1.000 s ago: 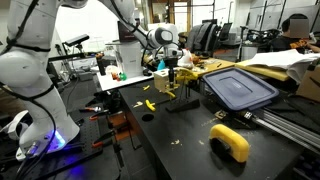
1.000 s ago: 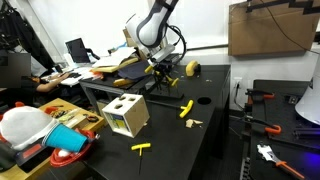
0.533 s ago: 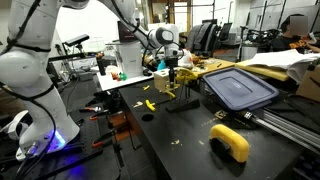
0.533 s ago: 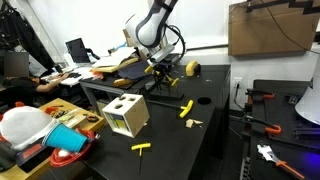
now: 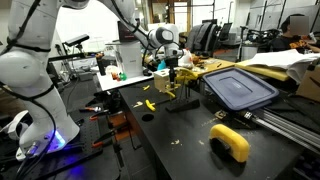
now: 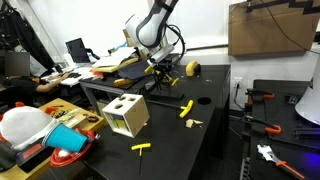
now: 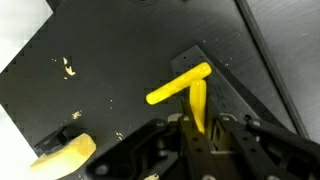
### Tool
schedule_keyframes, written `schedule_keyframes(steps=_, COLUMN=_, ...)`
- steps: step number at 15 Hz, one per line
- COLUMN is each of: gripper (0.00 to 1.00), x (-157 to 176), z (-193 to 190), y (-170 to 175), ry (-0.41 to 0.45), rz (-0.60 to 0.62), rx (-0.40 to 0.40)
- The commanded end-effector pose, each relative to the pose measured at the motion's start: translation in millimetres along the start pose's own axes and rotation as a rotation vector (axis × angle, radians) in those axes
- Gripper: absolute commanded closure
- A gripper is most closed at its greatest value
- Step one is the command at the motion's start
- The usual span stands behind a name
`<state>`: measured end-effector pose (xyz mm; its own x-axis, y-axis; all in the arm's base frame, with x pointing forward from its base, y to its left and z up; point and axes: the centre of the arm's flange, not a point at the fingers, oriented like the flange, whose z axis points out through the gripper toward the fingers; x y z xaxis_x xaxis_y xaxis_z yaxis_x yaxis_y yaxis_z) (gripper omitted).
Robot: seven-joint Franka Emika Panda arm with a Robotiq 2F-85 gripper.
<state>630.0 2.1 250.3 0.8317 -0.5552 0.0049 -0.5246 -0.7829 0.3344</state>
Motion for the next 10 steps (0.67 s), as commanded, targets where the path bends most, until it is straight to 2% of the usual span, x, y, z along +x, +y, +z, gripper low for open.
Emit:
schedule_keyframes(steps=1, gripper=0.96, x=-5.7, z=-15.2, y=8.9, ry=0.03, rz=0.022, rx=-0.023)
schedule_keyframes(steps=10, gripper=0.96, x=-1.4, z=-10.5, y=1.7, ry=0.029, rz=0.018, rx=-0.033)
